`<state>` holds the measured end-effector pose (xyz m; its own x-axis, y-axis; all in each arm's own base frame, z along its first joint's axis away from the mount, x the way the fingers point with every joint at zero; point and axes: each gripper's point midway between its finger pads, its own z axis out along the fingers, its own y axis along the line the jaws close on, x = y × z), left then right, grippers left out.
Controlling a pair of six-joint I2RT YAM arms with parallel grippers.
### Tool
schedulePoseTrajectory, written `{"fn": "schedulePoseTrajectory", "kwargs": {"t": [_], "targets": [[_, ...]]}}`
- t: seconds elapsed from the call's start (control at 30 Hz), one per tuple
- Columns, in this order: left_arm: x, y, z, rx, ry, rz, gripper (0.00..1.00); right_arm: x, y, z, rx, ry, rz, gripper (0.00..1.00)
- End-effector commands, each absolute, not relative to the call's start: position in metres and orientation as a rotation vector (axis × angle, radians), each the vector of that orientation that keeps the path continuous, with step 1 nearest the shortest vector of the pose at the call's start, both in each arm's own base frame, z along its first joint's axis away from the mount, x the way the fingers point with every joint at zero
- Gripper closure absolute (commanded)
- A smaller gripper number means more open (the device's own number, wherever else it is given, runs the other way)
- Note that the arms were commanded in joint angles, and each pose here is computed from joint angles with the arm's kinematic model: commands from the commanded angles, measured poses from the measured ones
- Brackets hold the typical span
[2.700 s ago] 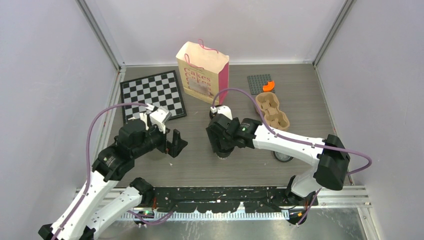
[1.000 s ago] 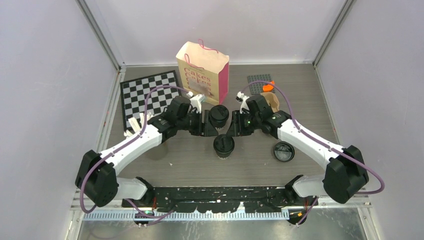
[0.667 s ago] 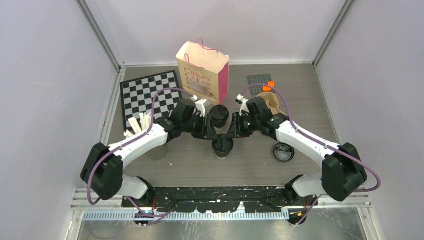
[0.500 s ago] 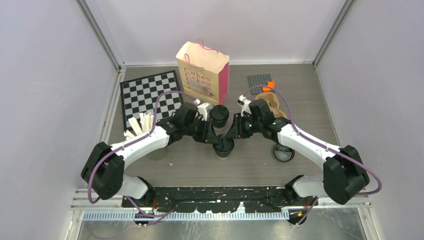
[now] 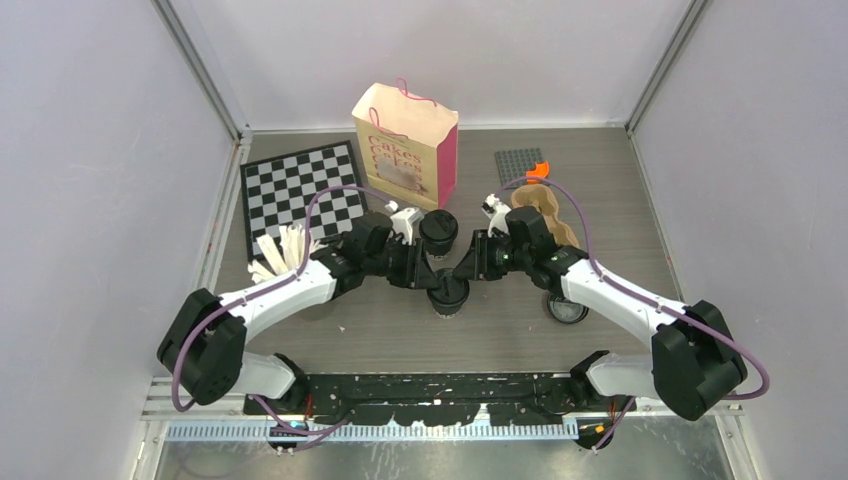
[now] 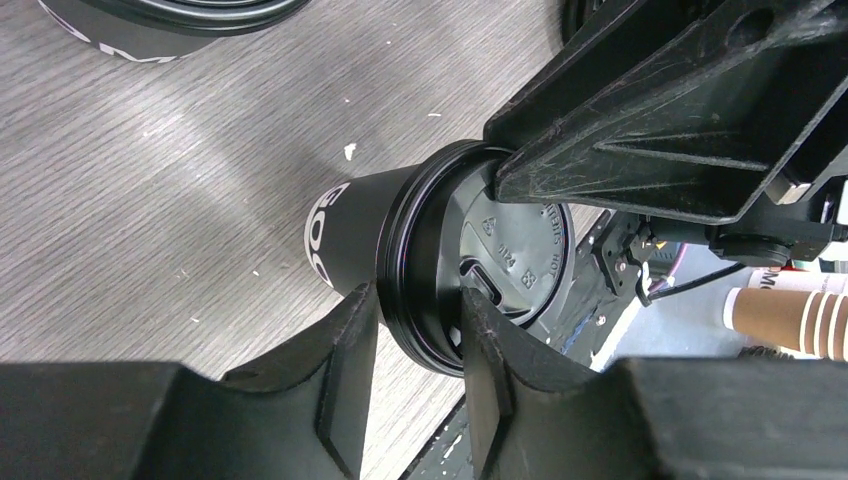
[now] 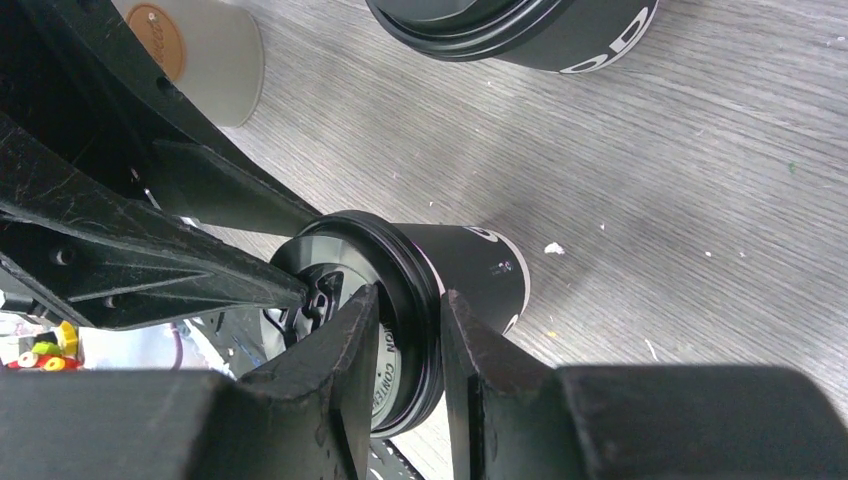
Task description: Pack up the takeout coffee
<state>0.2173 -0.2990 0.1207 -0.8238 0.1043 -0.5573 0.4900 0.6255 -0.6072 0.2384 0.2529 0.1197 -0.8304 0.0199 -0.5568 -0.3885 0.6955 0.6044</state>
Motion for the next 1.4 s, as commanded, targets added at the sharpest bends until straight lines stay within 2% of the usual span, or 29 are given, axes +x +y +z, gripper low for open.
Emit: {"fn": "schedulePoseTrajectory", "kwargs": {"t": [0.0, 0.07, 0.2, 0.47, 0.7, 1.03, 1.37], "targets": [[0.200, -0.285, 0.102, 0.477, 2.459, -1.011, 0.61, 0.223, 0.238, 0.097, -0.244, 2.491, 0.936, 0.67], [0.203, -0.291, 0.120, 0.485, 2.407, -1.056, 0.54, 0.226, 0.239, 0.115, -0.238, 2.460, 0.951, 0.62], [0.208, -0.304, 0.151, 0.503, 2.323, -1.138, 0.49, 0.226, 0.238, 0.145, -0.232, 2.423, 0.955, 0.52], [0.218, -0.311, 0.154, 0.503, 2.322, -1.129, 0.47, 0.198, 0.238, 0.140, -0.200, 2.496, 1.063, 0.43], [0.211, -0.313, 0.141, 0.455, 2.351, -1.183, 0.51, 0.188, 0.246, 0.132, -0.123, 2.492, 1.179, 0.44], [0.204, -0.293, 0.107, 0.428, 2.444, -1.065, 0.59, 0.170, 0.237, 0.088, -0.099, 2.530, 1.183, 0.60], [0.191, -0.281, 0.104, 0.353, 2.446, -1.081, 0.63, 0.174, 0.232, 0.073, -0.126, 2.546, 1.140, 0.60]]}}
